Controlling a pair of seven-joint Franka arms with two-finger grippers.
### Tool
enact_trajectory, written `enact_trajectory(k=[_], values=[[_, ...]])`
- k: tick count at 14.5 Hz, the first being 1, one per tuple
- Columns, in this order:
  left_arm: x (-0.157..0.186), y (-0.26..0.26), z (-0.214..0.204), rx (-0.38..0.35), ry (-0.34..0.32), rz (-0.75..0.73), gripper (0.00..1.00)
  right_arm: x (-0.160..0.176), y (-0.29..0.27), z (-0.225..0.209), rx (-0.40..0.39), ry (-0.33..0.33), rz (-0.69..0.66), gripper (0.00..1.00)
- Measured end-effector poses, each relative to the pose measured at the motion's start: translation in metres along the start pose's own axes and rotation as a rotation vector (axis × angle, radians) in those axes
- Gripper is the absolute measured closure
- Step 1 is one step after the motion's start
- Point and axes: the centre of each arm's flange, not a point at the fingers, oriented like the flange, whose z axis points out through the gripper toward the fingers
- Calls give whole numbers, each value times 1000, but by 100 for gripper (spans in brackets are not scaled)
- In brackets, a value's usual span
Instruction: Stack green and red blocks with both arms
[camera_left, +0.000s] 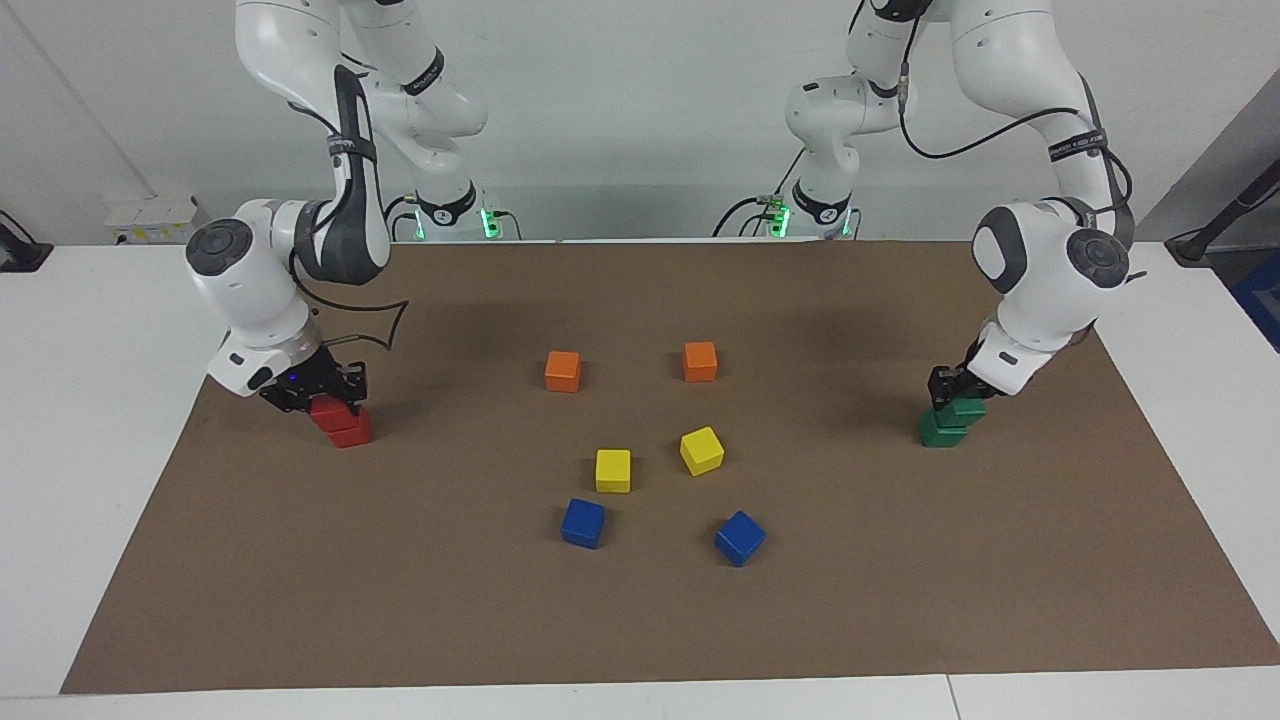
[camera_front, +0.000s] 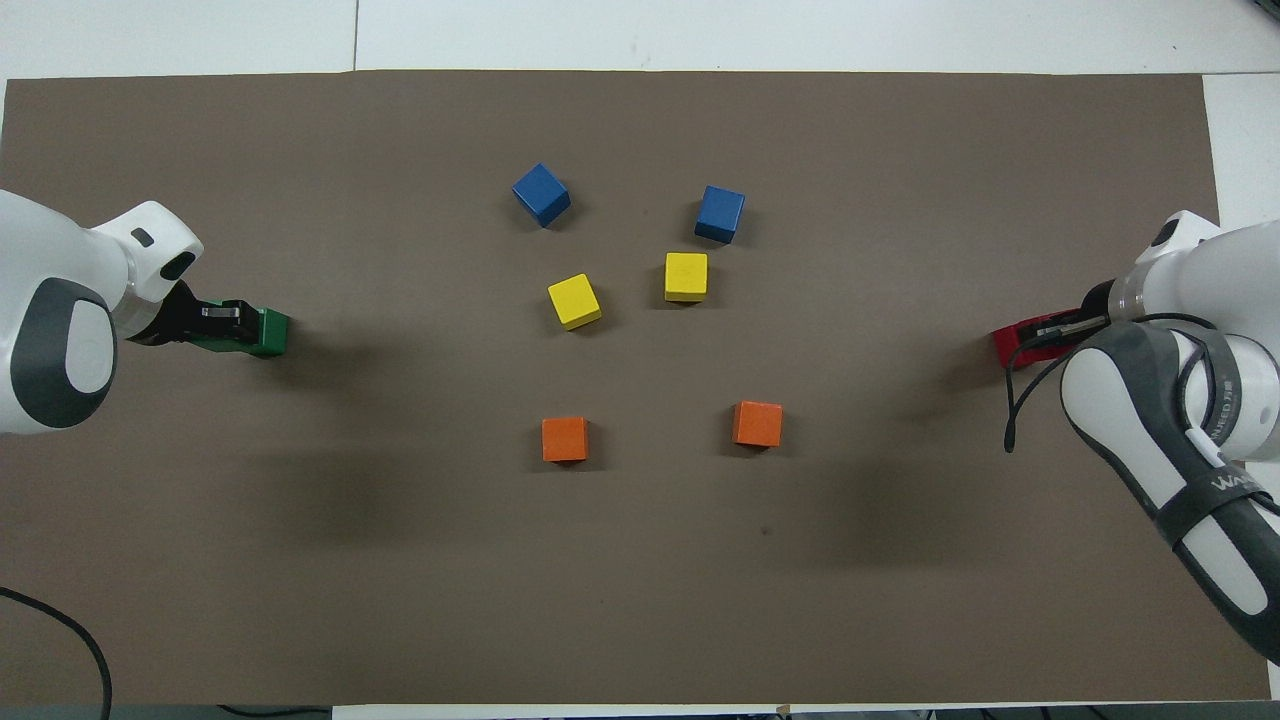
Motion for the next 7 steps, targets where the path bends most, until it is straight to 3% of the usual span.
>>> enact_trajectory(k=[7], values=[[-1,0,6,0,2,0,45,0,-2,4,3,-7,-3,45]])
